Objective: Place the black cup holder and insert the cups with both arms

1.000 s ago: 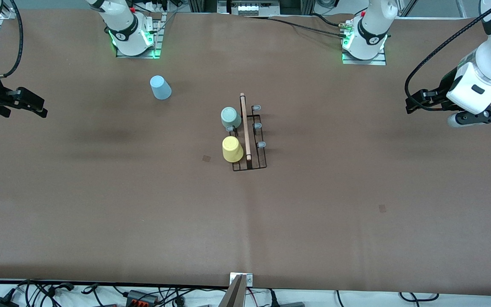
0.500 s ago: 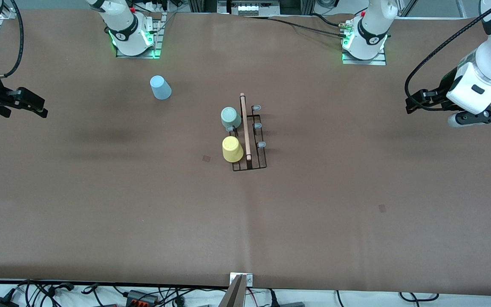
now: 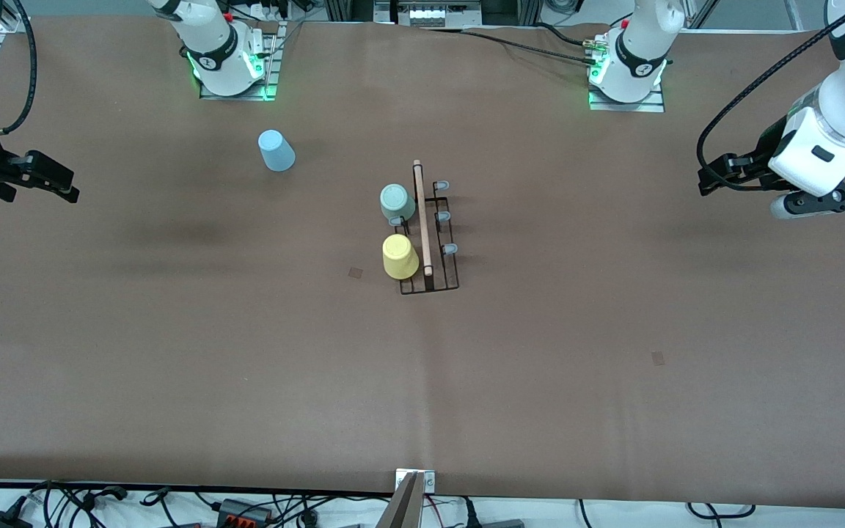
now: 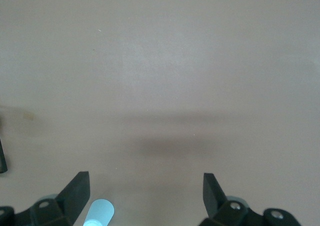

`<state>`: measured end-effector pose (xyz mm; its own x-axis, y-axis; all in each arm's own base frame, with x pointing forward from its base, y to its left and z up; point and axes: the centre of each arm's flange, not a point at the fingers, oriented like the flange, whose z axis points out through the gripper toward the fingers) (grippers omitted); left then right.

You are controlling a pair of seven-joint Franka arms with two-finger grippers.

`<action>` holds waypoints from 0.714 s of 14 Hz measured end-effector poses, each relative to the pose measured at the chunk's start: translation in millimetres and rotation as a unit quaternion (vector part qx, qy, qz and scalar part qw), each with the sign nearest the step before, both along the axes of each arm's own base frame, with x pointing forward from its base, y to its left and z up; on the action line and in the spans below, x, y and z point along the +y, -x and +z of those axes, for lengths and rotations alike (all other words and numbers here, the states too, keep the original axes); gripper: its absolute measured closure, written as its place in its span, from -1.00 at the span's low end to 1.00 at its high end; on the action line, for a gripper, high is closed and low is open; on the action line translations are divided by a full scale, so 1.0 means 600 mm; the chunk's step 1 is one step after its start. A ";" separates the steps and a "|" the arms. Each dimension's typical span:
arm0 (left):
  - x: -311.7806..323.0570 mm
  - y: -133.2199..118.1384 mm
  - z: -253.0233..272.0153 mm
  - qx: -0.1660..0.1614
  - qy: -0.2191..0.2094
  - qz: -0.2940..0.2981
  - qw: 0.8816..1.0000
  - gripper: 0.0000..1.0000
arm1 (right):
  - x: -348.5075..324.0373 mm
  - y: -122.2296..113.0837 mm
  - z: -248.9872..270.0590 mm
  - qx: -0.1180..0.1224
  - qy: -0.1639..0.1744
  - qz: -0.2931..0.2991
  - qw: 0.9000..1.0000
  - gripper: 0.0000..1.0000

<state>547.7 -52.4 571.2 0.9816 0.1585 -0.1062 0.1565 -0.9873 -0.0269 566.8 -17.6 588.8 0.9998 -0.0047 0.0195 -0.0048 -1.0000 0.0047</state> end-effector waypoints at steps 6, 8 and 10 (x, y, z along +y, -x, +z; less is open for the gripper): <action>0.000 0.000 0.000 0.000 0.000 0.000 1.000 -1.00 | -0.001 0.001 -0.002 0.003 0.000 -0.001 1.000 -1.00; 0.000 0.000 0.000 0.000 0.000 0.000 1.000 -1.00 | -0.001 0.002 -0.004 0.008 0.000 -0.001 1.000 -1.00; 0.000 0.000 0.000 0.000 0.000 0.000 1.000 -1.00 | -0.001 0.004 -0.005 0.011 0.000 -0.001 1.000 -1.00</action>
